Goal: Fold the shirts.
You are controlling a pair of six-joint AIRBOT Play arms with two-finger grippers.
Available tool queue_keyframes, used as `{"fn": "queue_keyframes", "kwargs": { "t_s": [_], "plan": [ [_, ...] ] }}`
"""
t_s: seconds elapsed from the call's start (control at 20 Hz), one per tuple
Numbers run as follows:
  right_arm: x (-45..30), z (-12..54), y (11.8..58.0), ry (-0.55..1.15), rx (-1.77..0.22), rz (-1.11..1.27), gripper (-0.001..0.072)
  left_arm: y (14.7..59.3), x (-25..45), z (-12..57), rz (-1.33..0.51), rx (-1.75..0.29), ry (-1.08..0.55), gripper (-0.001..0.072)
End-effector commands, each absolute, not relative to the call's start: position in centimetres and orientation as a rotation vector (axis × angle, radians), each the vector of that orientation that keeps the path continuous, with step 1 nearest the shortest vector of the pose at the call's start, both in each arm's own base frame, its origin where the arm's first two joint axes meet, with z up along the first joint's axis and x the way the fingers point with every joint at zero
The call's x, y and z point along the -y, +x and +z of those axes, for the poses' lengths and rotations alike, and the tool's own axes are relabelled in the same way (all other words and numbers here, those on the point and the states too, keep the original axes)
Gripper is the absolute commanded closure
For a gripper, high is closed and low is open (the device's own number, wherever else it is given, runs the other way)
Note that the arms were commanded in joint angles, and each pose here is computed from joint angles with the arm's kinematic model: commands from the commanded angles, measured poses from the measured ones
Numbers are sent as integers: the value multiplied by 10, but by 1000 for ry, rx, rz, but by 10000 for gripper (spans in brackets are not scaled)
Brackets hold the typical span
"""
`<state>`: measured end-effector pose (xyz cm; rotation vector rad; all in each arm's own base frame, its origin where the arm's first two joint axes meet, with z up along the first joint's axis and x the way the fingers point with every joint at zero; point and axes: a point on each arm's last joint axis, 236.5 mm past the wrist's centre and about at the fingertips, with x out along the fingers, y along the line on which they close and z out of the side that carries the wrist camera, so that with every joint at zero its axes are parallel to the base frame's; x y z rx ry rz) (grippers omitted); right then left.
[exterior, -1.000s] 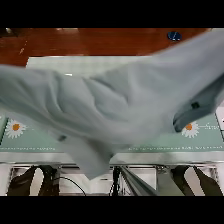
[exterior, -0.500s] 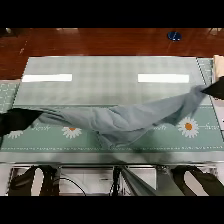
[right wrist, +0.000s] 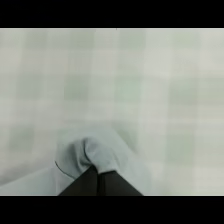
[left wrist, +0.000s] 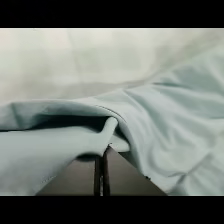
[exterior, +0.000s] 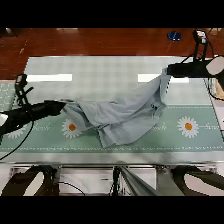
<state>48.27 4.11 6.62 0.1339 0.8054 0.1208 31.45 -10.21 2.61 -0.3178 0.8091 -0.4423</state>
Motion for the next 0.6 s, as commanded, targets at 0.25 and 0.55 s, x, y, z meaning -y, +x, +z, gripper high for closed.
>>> {"fn": "queue_keyframes", "kwargs": {
  "t_s": [0.25, 0.55],
  "plan": [
    [-23, 54, 542, 122, -608, 53, 695, 342, 103, -31, -431, -898, -226, 685],
    [-14, 117, 493, 120, -678, 75, 400, 333, 122, -28, -500, -919, -212, 684]
  ]
}}
